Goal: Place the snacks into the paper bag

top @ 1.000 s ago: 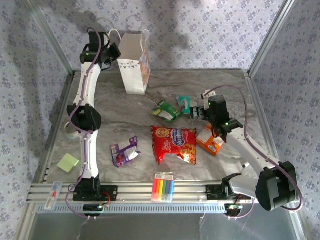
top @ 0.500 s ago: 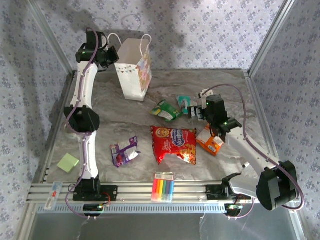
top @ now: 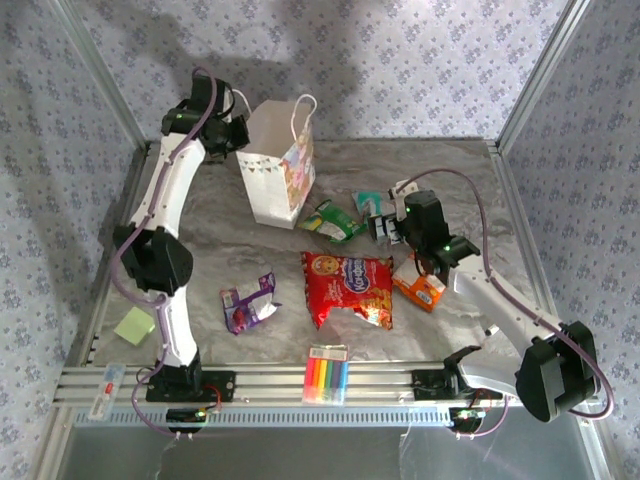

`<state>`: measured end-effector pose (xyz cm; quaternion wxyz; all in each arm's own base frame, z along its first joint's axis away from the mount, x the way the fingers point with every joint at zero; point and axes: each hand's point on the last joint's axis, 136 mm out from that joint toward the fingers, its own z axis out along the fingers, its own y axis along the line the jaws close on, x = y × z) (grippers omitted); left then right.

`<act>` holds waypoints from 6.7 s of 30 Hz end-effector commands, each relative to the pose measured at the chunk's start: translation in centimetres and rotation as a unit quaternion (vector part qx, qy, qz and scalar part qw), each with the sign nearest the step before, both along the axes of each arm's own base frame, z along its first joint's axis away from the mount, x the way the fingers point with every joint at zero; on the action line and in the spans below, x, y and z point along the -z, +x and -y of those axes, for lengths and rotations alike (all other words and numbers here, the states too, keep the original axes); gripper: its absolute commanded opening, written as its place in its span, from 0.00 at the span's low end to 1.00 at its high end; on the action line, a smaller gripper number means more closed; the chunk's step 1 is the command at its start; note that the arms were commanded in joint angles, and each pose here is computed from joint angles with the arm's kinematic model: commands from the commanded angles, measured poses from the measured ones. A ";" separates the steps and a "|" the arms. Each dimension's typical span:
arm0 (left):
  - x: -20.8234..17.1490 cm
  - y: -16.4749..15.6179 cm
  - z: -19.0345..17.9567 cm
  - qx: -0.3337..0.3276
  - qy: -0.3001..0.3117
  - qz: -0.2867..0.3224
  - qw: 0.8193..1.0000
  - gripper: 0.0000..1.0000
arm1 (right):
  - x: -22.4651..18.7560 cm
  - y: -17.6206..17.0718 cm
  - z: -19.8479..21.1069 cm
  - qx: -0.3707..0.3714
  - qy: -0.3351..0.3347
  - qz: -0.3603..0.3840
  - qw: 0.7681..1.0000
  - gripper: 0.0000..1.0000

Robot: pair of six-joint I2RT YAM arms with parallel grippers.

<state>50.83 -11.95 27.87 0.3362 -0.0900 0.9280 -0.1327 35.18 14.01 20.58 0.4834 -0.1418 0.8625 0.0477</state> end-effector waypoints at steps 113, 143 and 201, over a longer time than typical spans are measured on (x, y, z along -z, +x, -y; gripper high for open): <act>1.3 -8.4 -0.2 0.129 0.057 -0.068 0.988 0.00 | -3.0 0.1 0.4 0.016 0.010 0.019 1.000 0.99; 1.3 -13.2 -0.1 0.027 0.019 -0.091 0.995 0.40 | -2.2 -3.6 0.6 0.002 0.045 -0.046 0.998 0.99; -1.0 -14.8 -2.0 0.017 0.049 -0.040 0.998 0.65 | 13.0 -15.9 -2.8 0.024 0.319 -0.415 0.852 1.00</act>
